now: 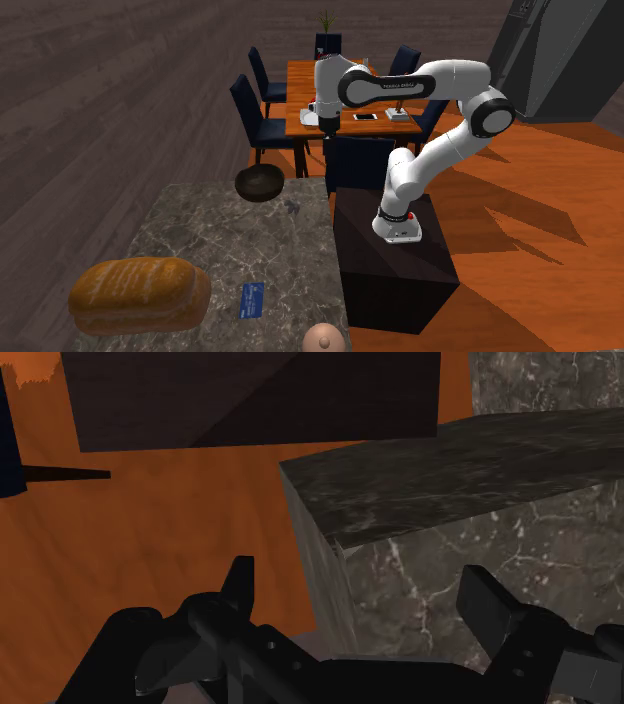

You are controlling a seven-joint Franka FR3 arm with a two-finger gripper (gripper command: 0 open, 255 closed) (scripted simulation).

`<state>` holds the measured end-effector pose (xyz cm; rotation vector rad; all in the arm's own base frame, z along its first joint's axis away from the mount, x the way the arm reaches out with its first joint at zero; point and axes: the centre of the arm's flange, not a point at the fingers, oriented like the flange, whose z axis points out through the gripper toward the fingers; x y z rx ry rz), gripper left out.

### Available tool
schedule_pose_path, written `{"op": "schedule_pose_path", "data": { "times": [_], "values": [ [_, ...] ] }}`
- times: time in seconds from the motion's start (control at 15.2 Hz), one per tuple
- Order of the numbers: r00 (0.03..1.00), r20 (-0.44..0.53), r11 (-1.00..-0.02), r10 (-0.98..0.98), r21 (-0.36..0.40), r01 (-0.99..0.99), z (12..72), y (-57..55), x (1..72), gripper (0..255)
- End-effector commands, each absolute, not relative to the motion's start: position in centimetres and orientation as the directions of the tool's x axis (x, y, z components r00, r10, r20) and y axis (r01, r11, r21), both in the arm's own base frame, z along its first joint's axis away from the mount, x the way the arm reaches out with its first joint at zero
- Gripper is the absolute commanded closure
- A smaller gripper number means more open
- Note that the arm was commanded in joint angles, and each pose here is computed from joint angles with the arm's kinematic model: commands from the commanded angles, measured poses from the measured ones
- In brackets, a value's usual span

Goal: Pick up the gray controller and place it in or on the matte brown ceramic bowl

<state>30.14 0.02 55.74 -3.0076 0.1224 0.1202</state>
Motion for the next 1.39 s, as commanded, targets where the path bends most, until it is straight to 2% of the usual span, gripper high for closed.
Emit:
{"op": "schedule_pose_path", "data": {
  "times": [0.0,1.32],
  "values": [
    [0.994,-0.085,-0.988,-0.076,-0.125,-0.086,55.7,0.0,30.1,0],
    [0.976,-0.056,-0.977,0.21,0.014,0.211,54.3,23.4,41.9,0]
  ]
}}
